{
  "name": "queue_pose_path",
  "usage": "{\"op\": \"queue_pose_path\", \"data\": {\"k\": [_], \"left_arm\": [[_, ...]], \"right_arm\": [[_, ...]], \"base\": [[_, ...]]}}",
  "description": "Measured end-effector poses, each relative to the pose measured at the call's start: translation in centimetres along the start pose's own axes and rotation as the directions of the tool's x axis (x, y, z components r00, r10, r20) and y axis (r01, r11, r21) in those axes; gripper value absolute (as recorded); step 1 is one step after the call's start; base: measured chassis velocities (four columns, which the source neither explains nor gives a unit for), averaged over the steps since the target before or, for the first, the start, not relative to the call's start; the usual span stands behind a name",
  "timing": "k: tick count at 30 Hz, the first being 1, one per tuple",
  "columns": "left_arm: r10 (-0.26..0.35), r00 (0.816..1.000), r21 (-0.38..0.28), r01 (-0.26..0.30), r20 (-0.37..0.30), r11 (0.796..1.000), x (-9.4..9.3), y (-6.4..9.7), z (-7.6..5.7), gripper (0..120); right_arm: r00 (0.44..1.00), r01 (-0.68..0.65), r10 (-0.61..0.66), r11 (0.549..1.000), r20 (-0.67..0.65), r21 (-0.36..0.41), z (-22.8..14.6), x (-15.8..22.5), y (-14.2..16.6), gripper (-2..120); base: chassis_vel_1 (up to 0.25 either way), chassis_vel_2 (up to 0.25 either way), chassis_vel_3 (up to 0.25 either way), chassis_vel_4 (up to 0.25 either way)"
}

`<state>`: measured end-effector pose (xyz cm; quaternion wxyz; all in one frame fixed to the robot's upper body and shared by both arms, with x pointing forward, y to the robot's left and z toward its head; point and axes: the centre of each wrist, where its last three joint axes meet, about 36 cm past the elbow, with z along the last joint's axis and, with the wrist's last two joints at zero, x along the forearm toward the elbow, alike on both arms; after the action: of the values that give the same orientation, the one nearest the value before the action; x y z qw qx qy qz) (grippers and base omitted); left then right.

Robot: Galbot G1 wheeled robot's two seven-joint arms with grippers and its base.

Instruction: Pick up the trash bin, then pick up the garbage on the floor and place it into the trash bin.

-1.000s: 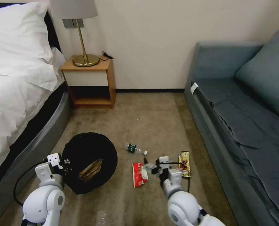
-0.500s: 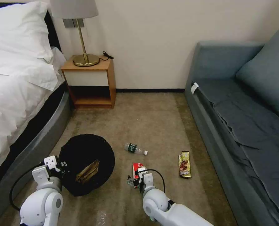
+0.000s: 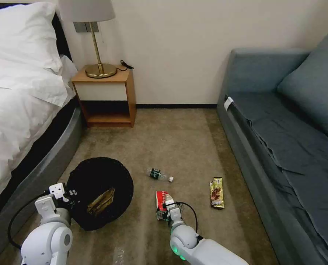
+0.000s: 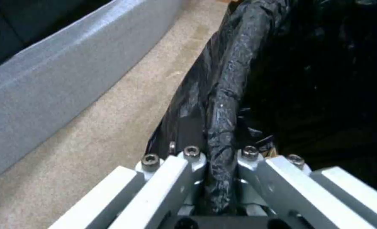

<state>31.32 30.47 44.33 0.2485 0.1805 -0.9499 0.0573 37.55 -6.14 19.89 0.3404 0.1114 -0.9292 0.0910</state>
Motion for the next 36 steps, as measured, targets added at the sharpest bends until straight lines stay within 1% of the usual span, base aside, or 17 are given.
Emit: {"op": "queue_pose_path", "data": {"k": [5,6,9,11,14,16,18,20,22,24,26,28,30,31,32,34,36], "left_arm": [[-0.006,1.0,-0.004,0.006,0.001,1.0,0.0,0.2,0.0,2],[-0.007,1.0,-0.005,0.007,0.001,1.0,0.1,0.3,0.0,2],[-0.007,1.0,-0.006,0.007,0.002,1.0,0.1,0.3,0.0,2],[-0.007,1.0,-0.007,0.007,0.002,1.0,0.1,0.3,0.0,2],[-0.008,1.0,-0.009,0.008,0.003,1.0,0.2,0.3,0.0,2],[-0.01,1.0,-0.011,0.01,0.006,1.0,0.2,0.4,-0.1,2],[-0.01,1.0,-0.011,0.01,0.006,1.0,0.2,0.4,-0.1,2],[-0.011,1.0,-0.012,0.012,0.006,1.0,0.2,0.5,-0.1,2],[-0.012,1.0,-0.012,0.012,0.006,1.0,0.2,0.5,-0.1,2],[-0.012,1.0,-0.012,0.012,0.006,1.0,0.3,0.5,-0.1,2],[-0.011,1.0,-0.012,0.011,0.007,1.0,0.3,0.5,-0.1,2],[-0.011,1.0,-0.012,0.011,0.008,1.0,0.3,0.5,-0.1,2],[-0.011,1.0,-0.012,0.011,0.008,1.0,0.3,0.5,-0.1,2],[-0.01,1.0,-0.011,0.011,0.009,1.0,0.3,0.5,-0.1,2],[-0.01,1.0,-0.011,0.01,0.009,1.0,0.3,0.5,-0.1,2],[-0.01,1.0,-0.011,0.01,0.009,1.0,0.3,0.5,-0.1,2],[-0.01,1.0,-0.011,0.01,0.009,1.0,0.4,0.5,-0.1,2]], "right_arm": [[1.0,-0.012,0.012,1.0,-0.003,0.011,0.8,-1.1,-0.1,97],[1.0,-0.017,0.017,1.0,0.0,0.017,1.0,-1.5,-0.2,92],[1.0,-0.024,0.024,0.999,0.002,0.022,1.1,-2.0,-0.3,88],[1.0,-0.03,0.03,0.999,0.005,0.028,1.3,-2.7,-0.4,82],[0.999,-0.034,0.034,0.999,0.008,0.033,1.4,-3.0,-0.5,80],[0.999,-0.04,0.04,0.998,0.014,0.039,1.6,-3.5,-0.7,70],[0.999,-0.04,0.04,0.998,0.014,0.04,1.7,-3.6,-0.7,68],[0.999,-0.037,0.037,0.998,0.016,0.041,1.7,-3.7,-0.8,57],[0.999,-0.037,0.037,0.998,0.016,0.041,1.8,-3.7,-0.8,54],[0.999,-0.036,0.036,0.998,0.02,0.043,1.8,-3.7,-0.9,44],[0.999,-0.037,0.036,0.998,0.022,0.043,1.8,-3.7,-0.9,40],[0.999,-0.035,0.035,0.998,0.024,0.042,1.9,-3.6,-1.0,29],[0.999,-0.036,0.035,0.998,0.025,0.042,1.9,-3.5,-1.0,28],[0.999,-0.036,0.034,0.999,0.028,0.04,1.9,-3.4,-1.1,19],[0.999,-0.034,0.033,0.999,0.032,0.037,1.9,-3.3,-1.2,14],[0.999,-0.033,0.032,0.999,0.034,0.035,1.8,-3.2,-1.2,13],[0.998,-0.027,0.026,0.999,0.051,0.021,1.3,-2.6,-1.4,2]], "base": [[0.0,0.0,0.0,0.0],[0.0,0.0,0.0,0.0],[0.0,0.0,0.0,0.0],[0.0,0.0,0.0,0.0],[0.0,0.0,0.0,0.0],[0.0,0.0,0.0,0.0],[0.0,0.0,0.0,0.0],[0.0,0.0,0.0,0.0],[0.0,0.0,0.0,0.0],[0.0,0.0,0.0,0.0],[0.0,0.0,0.0,0.0],[0.0,0.0,0.0,0.0],[0.0,0.0,0.0,0.0],[0.0,0.0,0.0,0.0],[0.0,0.0,0.0,0.0],[0.0,0.0,0.0,0.0],[0.0,0.0,0.0,0.0]]}}
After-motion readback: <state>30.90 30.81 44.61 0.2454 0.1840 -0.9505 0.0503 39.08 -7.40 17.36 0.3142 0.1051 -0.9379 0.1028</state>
